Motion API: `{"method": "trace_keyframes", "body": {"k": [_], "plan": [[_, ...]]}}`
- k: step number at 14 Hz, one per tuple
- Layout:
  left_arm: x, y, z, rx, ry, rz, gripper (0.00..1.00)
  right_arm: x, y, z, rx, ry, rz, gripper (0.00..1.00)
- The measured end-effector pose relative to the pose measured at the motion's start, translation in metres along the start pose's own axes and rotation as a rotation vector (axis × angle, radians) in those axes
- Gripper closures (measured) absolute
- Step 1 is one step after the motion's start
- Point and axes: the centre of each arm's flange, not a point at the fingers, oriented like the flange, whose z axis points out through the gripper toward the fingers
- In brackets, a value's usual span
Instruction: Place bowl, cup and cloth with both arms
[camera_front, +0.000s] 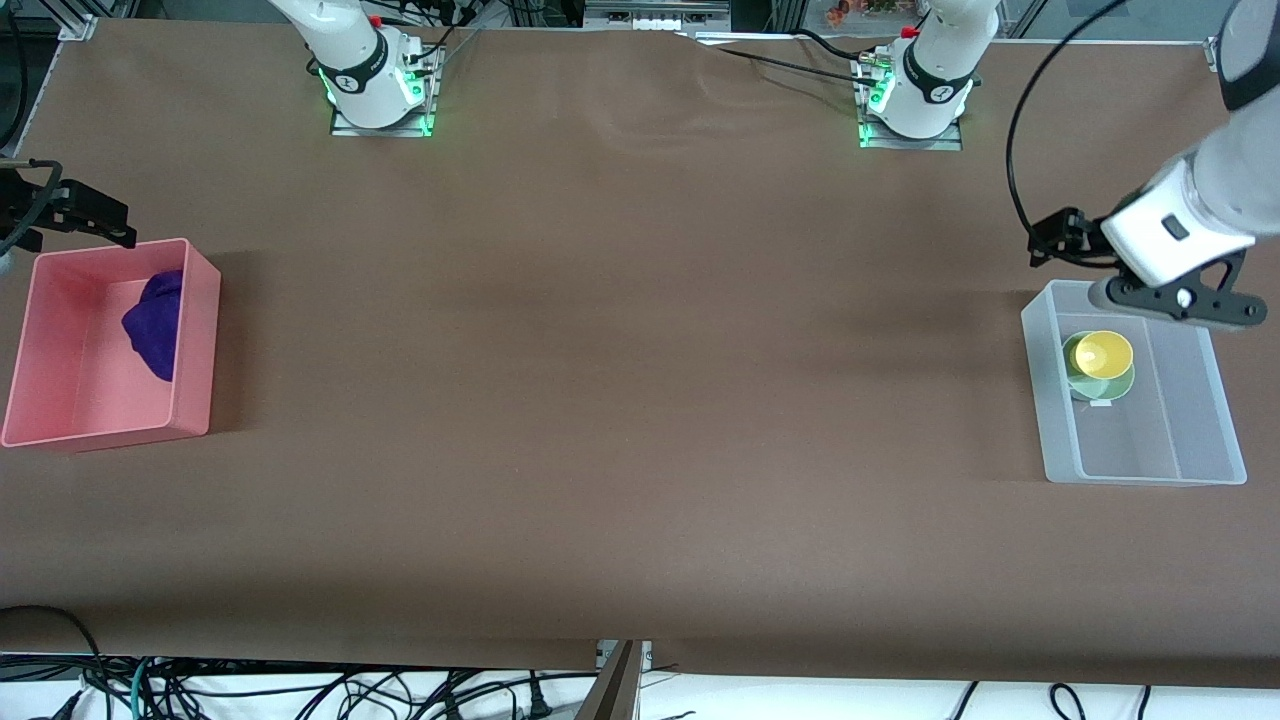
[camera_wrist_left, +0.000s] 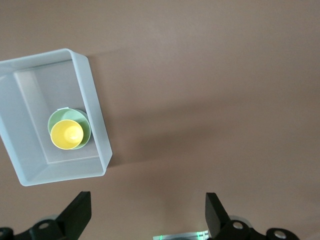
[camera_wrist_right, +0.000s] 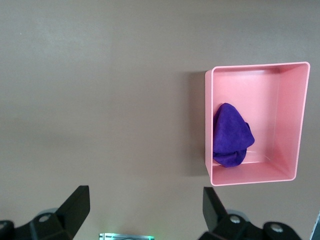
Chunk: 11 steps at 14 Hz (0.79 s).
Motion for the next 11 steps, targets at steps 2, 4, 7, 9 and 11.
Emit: {"method": "trace_keyframes", "body": {"k": [2,4,7,9,11], "plan": [[-0.004,-0.002,-0.001,0.016,0.053,-0.031,0.00,0.000,0.000,0.000,0.000,0.000,0.000,0.00],[-0.005,-0.012,0.009,0.028,0.109,-0.060,0.00,0.000,0.000,0.000,0.000,0.000,-0.001,0.00],[-0.018,-0.017,0.028,0.001,0.133,-0.084,0.00,0.000,0.000,0.000,0.000,0.000,-0.001,0.00],[-0.024,-0.017,0.030,-0.002,0.135,-0.086,0.00,0.000,0.000,0.000,0.000,0.000,-0.001,0.00],[-0.026,-0.014,0.029,-0.012,0.138,-0.086,0.00,0.000,-0.001,0.000,0.000,0.000,-0.002,0.00]]}}
